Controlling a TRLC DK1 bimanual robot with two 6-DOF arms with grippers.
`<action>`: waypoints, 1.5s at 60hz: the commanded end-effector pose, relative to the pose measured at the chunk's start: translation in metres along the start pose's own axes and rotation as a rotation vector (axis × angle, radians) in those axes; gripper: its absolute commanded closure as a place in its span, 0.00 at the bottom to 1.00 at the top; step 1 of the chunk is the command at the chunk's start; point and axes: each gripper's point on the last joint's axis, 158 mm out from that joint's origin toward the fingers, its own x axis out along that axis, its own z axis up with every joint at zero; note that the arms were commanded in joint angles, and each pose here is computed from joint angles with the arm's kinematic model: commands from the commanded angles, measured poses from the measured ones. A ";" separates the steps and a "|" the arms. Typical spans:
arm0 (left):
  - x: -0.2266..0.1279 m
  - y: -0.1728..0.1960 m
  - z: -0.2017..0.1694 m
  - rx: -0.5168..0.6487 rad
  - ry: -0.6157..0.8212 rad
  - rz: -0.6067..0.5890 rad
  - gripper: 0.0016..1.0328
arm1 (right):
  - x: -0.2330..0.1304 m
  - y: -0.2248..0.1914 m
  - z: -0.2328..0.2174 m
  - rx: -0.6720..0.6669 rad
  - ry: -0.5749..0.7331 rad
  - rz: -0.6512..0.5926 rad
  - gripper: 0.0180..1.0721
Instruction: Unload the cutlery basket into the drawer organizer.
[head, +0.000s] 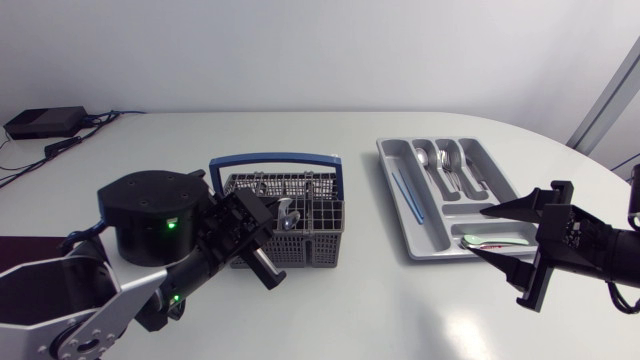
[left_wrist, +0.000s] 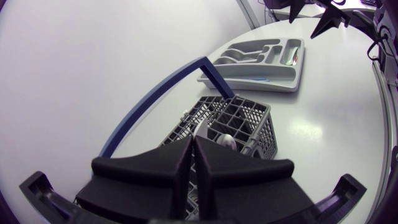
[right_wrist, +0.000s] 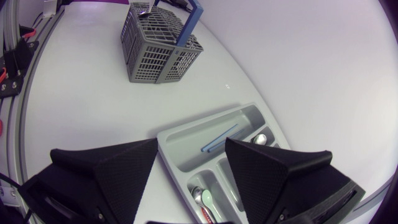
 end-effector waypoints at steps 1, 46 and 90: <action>-0.006 -0.002 0.003 0.002 -0.015 -0.007 0.94 | 0.003 0.013 -0.004 0.024 0.003 0.029 0.25; 0.004 0.018 -0.003 -0.202 0.073 0.009 0.97 | 0.001 0.017 -0.002 0.022 0.002 0.027 0.25; -0.005 0.017 0.028 -0.282 0.150 -0.032 0.97 | 0.002 0.016 -0.005 0.024 0.006 0.024 0.25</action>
